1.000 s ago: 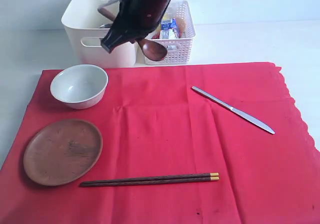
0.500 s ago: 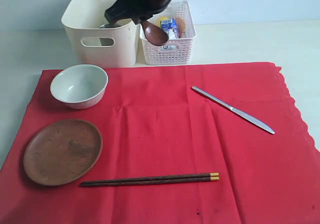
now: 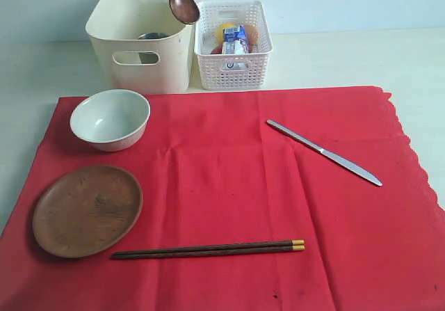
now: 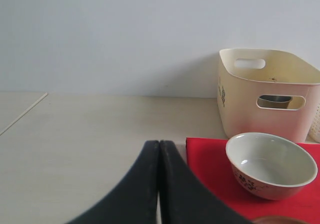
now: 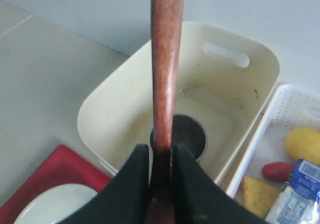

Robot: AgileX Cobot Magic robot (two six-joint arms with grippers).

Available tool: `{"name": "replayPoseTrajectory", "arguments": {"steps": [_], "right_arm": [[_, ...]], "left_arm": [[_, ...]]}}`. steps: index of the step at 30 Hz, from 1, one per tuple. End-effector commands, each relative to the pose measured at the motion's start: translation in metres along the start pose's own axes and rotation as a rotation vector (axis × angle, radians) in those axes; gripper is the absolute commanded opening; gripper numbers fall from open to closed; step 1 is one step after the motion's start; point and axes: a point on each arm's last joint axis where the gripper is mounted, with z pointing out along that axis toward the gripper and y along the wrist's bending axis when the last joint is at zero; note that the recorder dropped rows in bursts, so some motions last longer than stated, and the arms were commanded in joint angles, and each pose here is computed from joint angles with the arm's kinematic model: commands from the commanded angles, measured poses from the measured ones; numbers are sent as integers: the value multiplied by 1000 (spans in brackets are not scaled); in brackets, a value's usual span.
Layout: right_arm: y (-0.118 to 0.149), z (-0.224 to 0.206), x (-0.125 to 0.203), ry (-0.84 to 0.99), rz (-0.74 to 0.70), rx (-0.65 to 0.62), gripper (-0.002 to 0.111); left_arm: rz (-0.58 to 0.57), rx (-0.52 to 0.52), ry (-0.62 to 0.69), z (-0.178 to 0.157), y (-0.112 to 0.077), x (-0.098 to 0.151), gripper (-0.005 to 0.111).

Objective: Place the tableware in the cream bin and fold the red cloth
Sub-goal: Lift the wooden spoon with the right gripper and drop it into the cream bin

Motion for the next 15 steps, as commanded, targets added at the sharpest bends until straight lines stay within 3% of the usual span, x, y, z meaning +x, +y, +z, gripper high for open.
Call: {"name": "replayPoseTrajectory", "arguments": {"steps": [1, 15], "right_arm": [[-4, 23, 4, -98, 2, 7, 0], [-15, 69, 22, -357, -3, 49, 0]], "left_arm": [[-5, -2, -7, 0, 0, -1, 0], [-5, -2, -7, 0, 0, -1, 0]]}}
